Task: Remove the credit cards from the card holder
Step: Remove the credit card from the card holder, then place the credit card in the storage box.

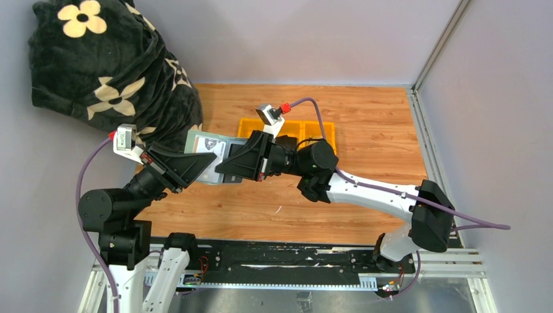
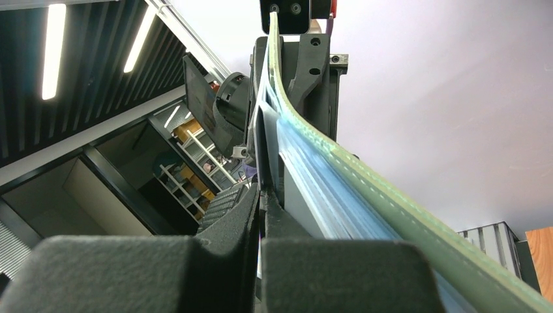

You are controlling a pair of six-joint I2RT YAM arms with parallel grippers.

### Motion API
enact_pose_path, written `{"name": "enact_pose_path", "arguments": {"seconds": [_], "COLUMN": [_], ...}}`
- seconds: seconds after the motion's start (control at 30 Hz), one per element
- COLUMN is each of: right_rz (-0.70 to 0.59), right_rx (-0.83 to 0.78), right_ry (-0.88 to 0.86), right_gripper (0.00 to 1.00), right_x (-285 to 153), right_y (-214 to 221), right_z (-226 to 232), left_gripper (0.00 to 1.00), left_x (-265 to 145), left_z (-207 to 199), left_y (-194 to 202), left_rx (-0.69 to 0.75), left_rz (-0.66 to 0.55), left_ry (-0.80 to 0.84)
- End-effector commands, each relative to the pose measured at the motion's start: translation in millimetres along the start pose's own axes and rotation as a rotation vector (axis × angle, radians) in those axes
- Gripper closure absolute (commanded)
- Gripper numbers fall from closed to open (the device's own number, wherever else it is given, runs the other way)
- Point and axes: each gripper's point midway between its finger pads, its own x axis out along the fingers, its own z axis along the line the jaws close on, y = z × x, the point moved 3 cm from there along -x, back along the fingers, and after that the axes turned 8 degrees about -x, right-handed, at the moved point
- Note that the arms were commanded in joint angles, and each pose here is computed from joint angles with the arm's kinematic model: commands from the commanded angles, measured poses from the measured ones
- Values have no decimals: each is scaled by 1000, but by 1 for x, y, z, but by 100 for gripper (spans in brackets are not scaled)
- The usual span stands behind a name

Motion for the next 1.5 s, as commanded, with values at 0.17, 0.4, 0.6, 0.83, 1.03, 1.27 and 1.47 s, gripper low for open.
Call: {"name": "enact_pose_path", "arguments": {"seconds": [0.17, 0.4, 0.6, 0.83, 1.03, 1.27, 1.47], "right_rz": [-57, -36, -50, -45, -54, -58, -48], "right_rx": [-59, -62, -65, -37, -46, -69, -115], "right_ry": [-63, -68, -71, -72, -4, 68, 141], "right_gripper": [100, 81, 59, 82, 100, 100, 100], "right_x": [-9, -8, 3, 10, -11, -45, -80], "right_y": [-13, -12, -21, -24, -22, -24, -38], "right_z": [27, 30, 30, 24, 15, 8, 7], "left_gripper": [89, 94, 99, 100, 100, 100, 100], "left_x": [-1, -1, -2, -3, -3, -2, -1], "left_z": [-23, -24, -19, -19, -17, -14, -11], "left_y": [-3, -4, -3, -2, -3, -5, -6], "left_rx": [27, 36, 45, 57, 76, 89, 126], "left_rz": [6, 4, 5, 7, 2, -7, -9], "left_ry": [55, 56, 44, 40, 22, 5, 0]}}
